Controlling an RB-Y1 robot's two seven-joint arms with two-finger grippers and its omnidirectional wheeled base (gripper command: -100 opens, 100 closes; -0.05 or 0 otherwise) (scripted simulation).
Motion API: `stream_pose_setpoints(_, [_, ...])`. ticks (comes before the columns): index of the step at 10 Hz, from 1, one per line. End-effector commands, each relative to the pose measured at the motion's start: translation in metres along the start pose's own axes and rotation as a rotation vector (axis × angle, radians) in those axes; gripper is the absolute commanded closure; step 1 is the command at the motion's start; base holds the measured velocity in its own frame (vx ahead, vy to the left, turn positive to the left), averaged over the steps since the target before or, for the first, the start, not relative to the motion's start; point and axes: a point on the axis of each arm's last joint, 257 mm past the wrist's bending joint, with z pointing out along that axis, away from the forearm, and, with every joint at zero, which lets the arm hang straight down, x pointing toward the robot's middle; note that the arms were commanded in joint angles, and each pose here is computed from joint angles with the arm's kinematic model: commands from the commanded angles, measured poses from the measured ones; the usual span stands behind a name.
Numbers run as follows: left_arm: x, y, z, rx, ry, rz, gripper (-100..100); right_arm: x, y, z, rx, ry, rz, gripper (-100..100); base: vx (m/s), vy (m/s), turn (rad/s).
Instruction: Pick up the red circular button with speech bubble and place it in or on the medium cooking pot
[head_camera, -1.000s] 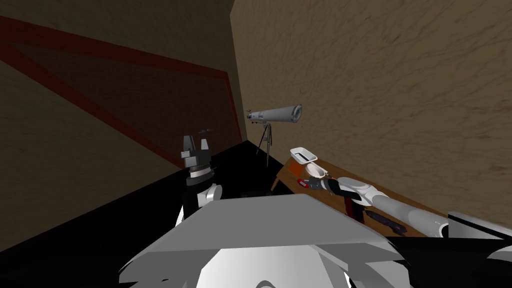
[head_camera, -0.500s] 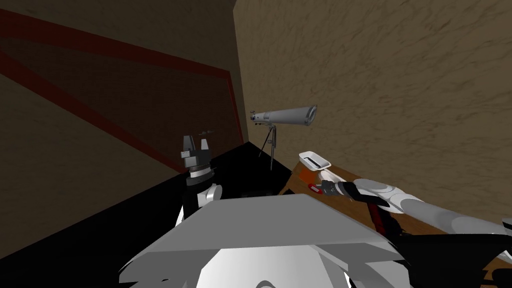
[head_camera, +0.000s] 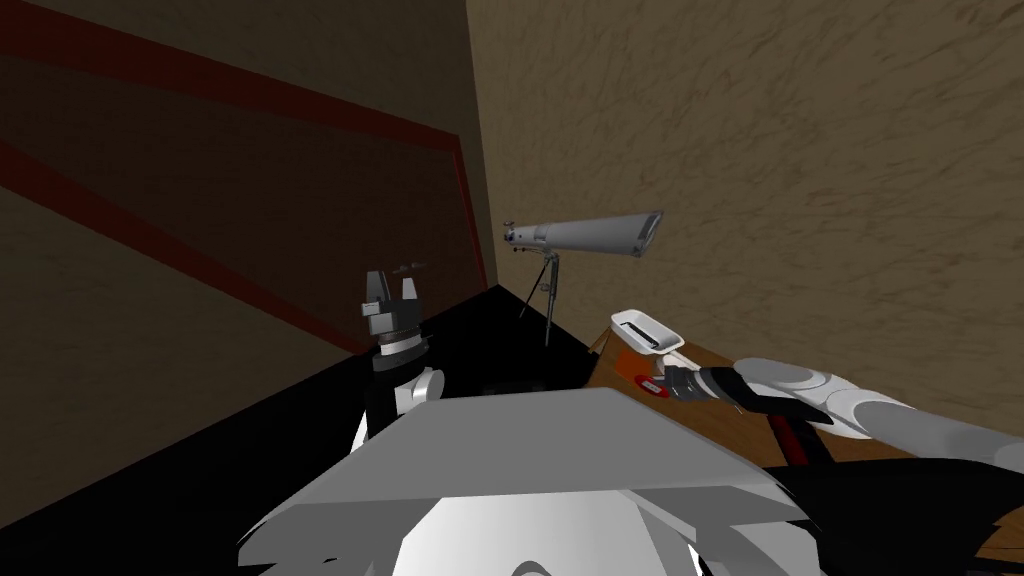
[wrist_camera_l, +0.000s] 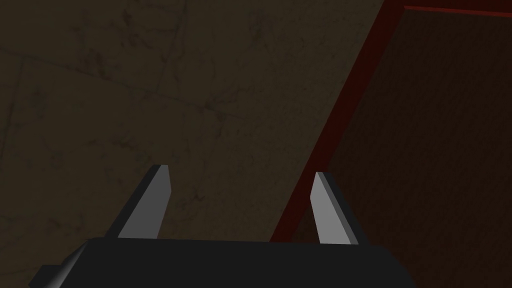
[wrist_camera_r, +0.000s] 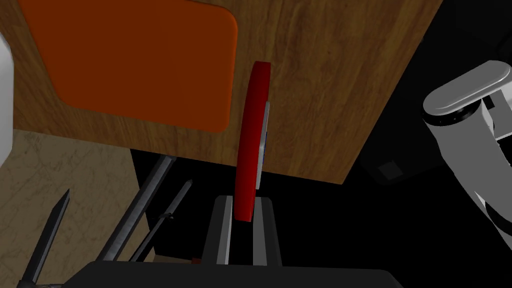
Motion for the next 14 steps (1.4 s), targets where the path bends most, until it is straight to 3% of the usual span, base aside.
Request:
stream_pose_setpoints(1, [0.000, 0.000, 0.000, 0.000, 0.000, 0.000, 0, 0.013, -0.004, -0.015, 0.000, 0.041, -0.009, 100, 0.125, 0.058, -0.009])
stream_pose_setpoints(6, [0.000, 0.000, 0.000, 0.000, 0.000, 0.000, 0, 0.070, -0.013, -0.071, -0.009, 0.217, -0.040, 100, 0.259, 0.036, -0.054])
stream_pose_setpoints(9, [0.000, 0.000, 0.000, 0.000, 0.000, 0.000, 0, 0.079, -0.015, -0.082, -0.011, 0.251, -0.045, 100, 0.110, -0.028, -0.026])
stream_pose_setpoints(14, [0.000, 0.000, 0.000, 0.000, 0.000, 0.000, 0, 0.122, -0.021, -0.136, -0.028, 0.408, -0.065, 100, 0.223, -0.062, -0.079])
